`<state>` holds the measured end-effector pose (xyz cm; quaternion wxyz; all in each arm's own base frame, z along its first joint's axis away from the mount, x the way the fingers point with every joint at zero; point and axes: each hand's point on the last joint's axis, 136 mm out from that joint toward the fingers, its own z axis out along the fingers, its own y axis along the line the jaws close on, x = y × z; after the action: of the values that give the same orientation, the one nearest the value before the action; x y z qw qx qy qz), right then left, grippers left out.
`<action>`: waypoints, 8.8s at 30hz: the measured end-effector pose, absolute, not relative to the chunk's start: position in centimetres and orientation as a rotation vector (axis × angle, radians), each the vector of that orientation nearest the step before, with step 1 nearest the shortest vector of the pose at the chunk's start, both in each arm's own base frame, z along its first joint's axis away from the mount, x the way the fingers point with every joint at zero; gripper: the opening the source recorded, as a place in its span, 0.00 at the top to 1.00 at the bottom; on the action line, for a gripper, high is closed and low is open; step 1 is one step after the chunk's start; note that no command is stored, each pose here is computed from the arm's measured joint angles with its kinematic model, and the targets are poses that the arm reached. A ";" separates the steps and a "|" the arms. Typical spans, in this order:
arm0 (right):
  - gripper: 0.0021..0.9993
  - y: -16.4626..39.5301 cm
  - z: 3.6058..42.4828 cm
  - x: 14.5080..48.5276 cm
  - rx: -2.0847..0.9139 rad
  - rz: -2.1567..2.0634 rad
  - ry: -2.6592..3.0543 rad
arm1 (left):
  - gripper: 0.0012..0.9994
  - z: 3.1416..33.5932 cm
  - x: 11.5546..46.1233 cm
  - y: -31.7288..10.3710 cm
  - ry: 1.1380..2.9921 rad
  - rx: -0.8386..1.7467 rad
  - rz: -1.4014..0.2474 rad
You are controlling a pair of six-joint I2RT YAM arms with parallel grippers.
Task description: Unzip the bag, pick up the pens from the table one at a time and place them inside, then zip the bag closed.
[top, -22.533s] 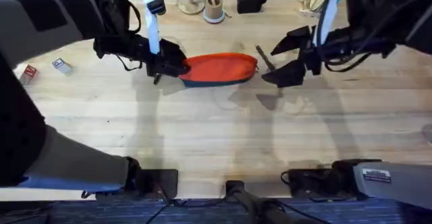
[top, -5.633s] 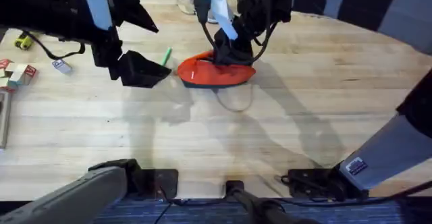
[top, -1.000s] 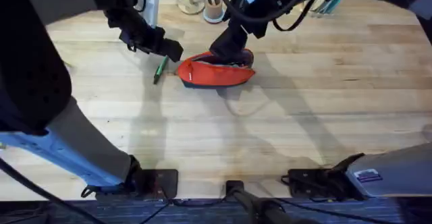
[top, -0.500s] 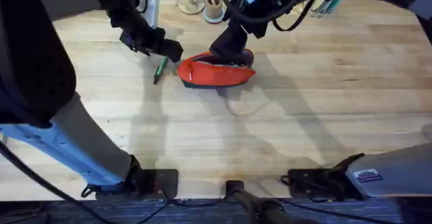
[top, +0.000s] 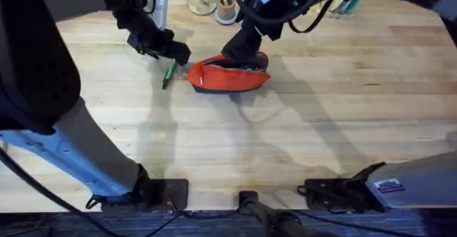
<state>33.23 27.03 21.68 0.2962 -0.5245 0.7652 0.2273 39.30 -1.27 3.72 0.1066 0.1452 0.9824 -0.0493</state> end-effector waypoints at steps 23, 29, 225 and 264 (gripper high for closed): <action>0.00 27.1 21.7 33.3 -1.394 0.604 2.033 | 0.34 3.5 39.5 -1.3 2.908 0.422 -0.046; 0.00 27.1 21.7 33.3 -1.394 0.604 2.033 | 0.50 3.5 39.4 -1.5 2.914 0.400 -0.053; 0.00 18.7 23.2 25.7 -1.130 0.360 2.095 | 0.00 15.0 28.2 -6.7 2.187 1.401 -0.670; 0.00 24.0 21.8 24.2 -1.272 0.513 2.045 | 0.00 14.1 27.5 -5.2 1.770 1.474 -0.658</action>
<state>24.15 24.03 21.83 0.3331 -0.4871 0.7830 0.1965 27.47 -5.24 14.06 0.3645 0.5730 0.6880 -0.2557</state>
